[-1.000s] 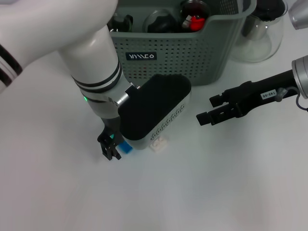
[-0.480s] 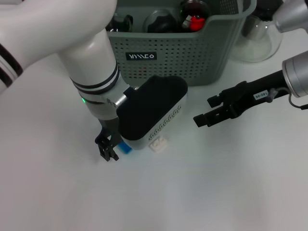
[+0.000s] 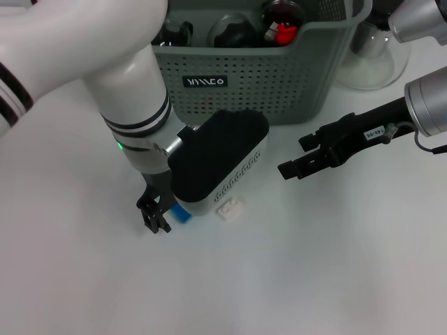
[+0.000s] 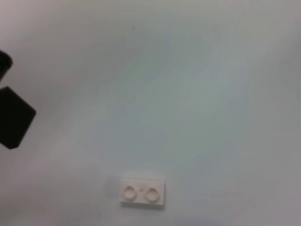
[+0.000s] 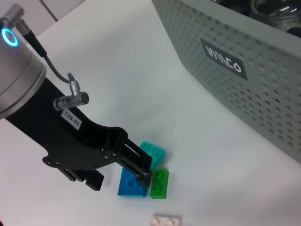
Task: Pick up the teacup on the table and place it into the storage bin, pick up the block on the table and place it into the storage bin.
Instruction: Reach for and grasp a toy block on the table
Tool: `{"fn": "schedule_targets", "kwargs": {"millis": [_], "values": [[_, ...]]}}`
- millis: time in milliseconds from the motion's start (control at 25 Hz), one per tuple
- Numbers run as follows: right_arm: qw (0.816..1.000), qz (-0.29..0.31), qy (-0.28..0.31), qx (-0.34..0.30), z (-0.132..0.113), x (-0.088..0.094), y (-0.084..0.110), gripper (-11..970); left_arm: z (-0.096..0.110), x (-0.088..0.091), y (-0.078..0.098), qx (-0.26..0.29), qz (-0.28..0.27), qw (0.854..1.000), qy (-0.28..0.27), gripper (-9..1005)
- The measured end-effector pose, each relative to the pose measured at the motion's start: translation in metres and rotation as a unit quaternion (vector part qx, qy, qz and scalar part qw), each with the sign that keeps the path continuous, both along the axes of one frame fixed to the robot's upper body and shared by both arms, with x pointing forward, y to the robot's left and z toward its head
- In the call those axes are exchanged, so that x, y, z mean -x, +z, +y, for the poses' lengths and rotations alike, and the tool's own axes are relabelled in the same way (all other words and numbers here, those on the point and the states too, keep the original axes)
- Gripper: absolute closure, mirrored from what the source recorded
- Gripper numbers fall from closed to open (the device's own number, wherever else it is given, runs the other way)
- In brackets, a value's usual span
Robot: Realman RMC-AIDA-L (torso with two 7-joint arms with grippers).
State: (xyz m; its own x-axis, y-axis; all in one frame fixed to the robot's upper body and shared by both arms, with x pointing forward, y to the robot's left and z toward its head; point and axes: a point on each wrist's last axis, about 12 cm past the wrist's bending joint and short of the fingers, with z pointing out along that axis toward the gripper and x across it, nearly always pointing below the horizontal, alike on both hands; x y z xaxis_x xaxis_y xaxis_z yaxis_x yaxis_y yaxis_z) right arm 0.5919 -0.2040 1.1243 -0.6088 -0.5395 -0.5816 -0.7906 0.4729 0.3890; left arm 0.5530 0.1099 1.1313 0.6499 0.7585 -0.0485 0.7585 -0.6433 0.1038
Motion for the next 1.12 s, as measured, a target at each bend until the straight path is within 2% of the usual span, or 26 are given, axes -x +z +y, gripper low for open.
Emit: {"fn": "schedule_targets", "kwargs": {"millis": [440,880,1120], "values": [[1.0,0.003,-0.005,0.0,-0.0011,0.0005,-0.0015,14,0.0037,-0.0001,-0.0038,0.001,0.002,1.0,0.006,187],[1.0,0.006,-0.005,0.001,-0.0008,0.0009,-0.0027,14,0.0026,-0.0011,-0.0038,0.005,-0.002,1.0,0.007,521],[1.0,0.007,-0.006,0.001,-0.0013,0.0014,-0.0037,14,0.0002,-0.0013,-0.0026,0.004,-0.003,1.0,0.003,522]]}}
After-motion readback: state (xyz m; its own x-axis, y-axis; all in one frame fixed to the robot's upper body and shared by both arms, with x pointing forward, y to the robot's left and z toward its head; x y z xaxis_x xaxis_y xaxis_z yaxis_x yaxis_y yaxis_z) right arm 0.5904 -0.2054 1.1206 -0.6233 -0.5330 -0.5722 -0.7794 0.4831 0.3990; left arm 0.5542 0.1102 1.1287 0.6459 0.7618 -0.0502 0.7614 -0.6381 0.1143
